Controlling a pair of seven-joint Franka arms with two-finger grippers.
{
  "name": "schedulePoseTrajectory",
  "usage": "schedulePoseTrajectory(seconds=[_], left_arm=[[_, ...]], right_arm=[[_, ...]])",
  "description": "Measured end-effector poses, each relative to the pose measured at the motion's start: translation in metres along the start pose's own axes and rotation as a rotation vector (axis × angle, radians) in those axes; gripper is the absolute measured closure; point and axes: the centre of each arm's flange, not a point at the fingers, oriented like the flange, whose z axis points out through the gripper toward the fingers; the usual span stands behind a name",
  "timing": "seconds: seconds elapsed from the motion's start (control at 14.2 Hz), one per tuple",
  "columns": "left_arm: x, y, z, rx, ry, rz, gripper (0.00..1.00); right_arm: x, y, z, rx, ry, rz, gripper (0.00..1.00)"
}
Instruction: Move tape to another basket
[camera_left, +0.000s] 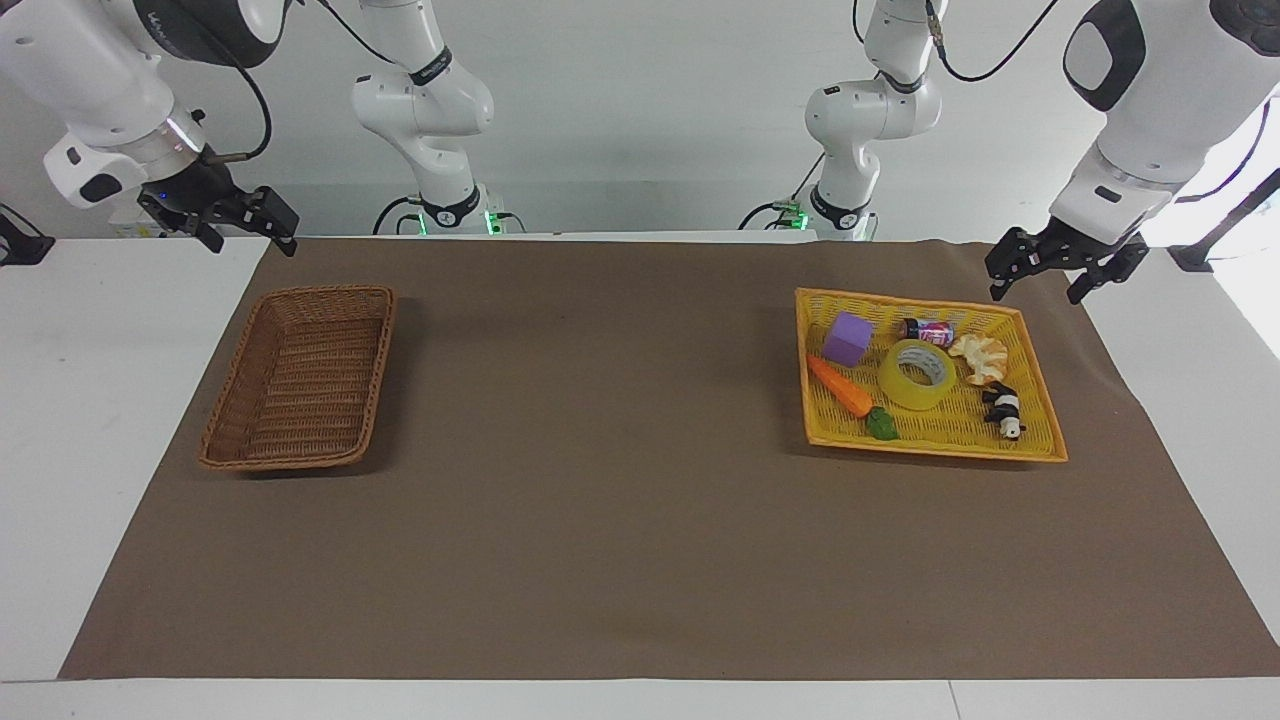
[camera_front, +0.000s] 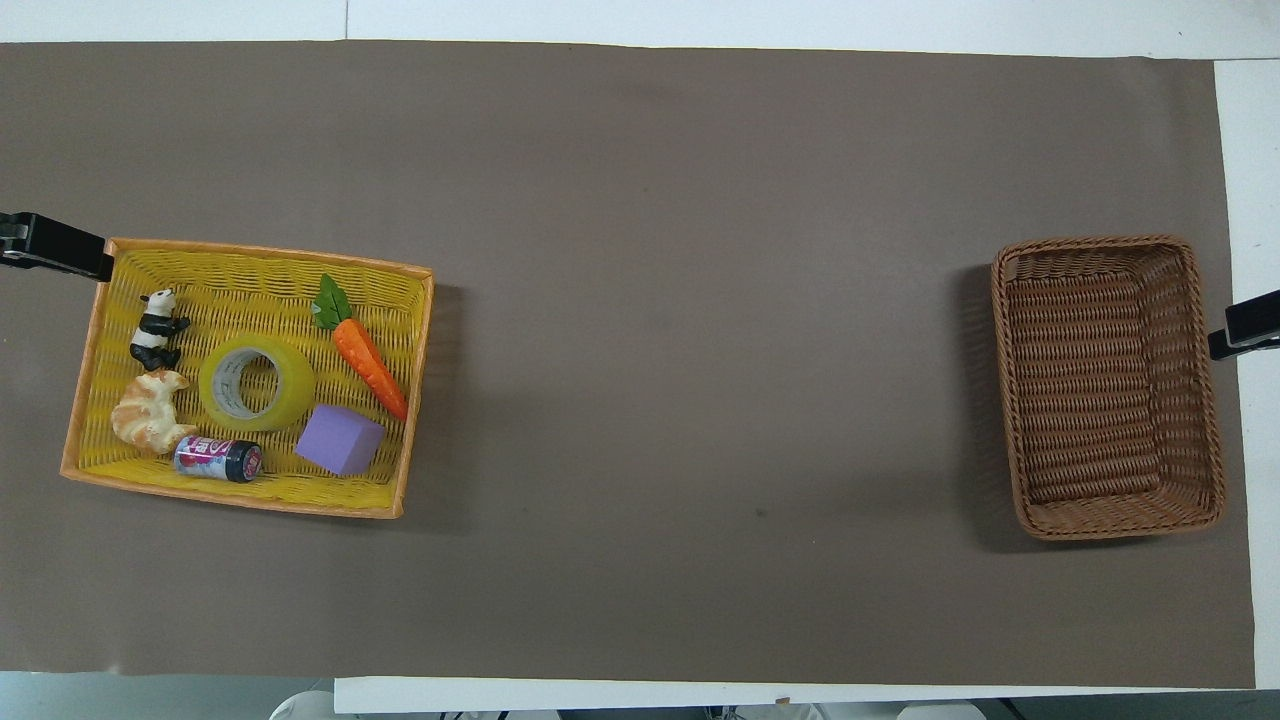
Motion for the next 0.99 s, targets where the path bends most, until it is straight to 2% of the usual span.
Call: schedulePoseTrajectory(seconds=[0.35,0.49,0.63,0.85,0.99], left_arm=[[0.000,-0.002,0.002,0.000,-0.003,-0.004,0.00],[-0.001,-0.005,0.015,0.001,0.002,-0.028,0.01],[-0.004,-0.014,0.049,-0.002,0.026,-0.090,0.02],[-0.016,-0.029,0.105,-0.038,-0.002,-0.171,0.02],[-0.020,-0.045,0.139,-0.056,0.008,-0.229,0.01]], right_arm=[[0.000,0.000,0.000,0.000,0.000,0.000,0.00],[0.000,0.000,0.000,0.000,0.000,0.000,0.00],[0.000,0.000,0.000,0.000,0.000,0.000,0.00],[0.000,0.000,0.000,0.000,0.000,0.000,0.00],[0.000,0.000,0.000,0.000,0.000,0.000,0.00]])
